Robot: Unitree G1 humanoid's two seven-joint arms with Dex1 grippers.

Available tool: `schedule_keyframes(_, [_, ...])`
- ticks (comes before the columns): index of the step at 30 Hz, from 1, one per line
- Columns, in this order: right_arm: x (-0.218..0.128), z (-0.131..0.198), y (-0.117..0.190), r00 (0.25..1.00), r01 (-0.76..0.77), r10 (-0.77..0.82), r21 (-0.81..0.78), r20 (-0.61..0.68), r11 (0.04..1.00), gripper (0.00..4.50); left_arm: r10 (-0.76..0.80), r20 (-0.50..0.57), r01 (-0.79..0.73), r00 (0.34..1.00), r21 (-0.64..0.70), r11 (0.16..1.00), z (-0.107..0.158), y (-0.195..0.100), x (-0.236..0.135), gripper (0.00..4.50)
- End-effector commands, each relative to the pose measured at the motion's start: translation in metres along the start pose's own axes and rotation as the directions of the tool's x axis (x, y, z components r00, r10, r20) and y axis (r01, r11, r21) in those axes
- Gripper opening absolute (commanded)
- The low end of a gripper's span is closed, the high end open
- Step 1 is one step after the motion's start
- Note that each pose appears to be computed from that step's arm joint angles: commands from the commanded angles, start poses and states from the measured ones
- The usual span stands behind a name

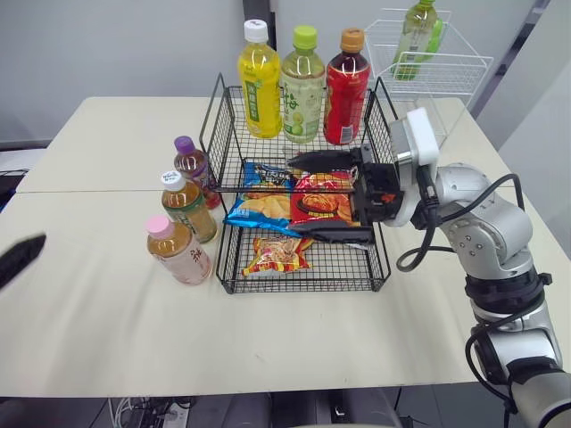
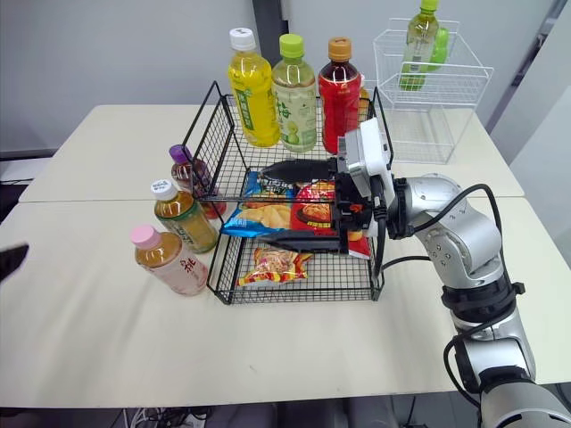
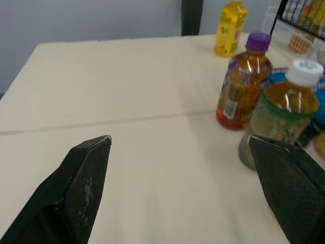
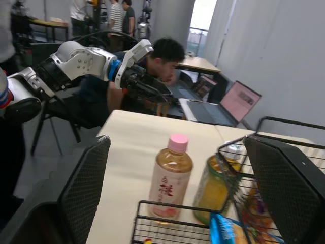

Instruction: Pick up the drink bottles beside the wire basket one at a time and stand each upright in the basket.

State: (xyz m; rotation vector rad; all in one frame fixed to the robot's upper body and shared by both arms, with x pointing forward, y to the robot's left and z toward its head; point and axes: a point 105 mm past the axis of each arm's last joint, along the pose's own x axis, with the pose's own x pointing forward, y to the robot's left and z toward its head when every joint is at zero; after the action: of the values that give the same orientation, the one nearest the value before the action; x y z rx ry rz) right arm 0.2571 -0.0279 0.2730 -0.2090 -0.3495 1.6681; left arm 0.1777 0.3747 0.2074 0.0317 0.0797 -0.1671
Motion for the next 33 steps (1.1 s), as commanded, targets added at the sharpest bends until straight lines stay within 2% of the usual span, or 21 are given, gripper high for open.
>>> schedule_keyframes(1, [0.002, 0.01, 0.006, 0.998, -0.065, 0.065, -0.026, 0.001, 0.998, 4.5, -0.005, 0.042, 0.003, 0.999, 0.041, 0.999, 0.011, -0.02, -0.02, 4.48])
schedule_keyframes(7, [0.001, 0.009, 0.003, 0.998, -0.06, 0.06, -0.035, -0.003, 0.998, 4.5, -0.005, -0.009, 0.005, 1.0, -0.001, 1.0, -0.003, -0.04, -0.042, 4.48])
schedule_keyframes(12, [0.003, 0.008, 0.001, 0.999, -0.049, 0.049, -0.042, -0.002, 0.998, 4.5, -0.06, -0.001, 0.06, 0.998, -0.005, 0.998, -0.002, -0.057, -0.032, 4.48])
schedule_keyframes(21, [0.005, 0.011, -0.003, 1.0, -0.01, 0.011, -0.053, 0.002, 0.999, 4.5, -0.237, 0.054, 0.234, 0.97, 0.05, 0.971, 0.006, -0.102, 0.029, 4.48])
schedule_keyframes(33, [0.002, 0.012, -0.003, 0.999, 0.044, -0.045, -0.07, -0.016, 0.997, 4.5, -0.292, 0.083, 0.275, 0.953, 0.166, 0.947, 0.006, -0.123, 0.083, 4.48])
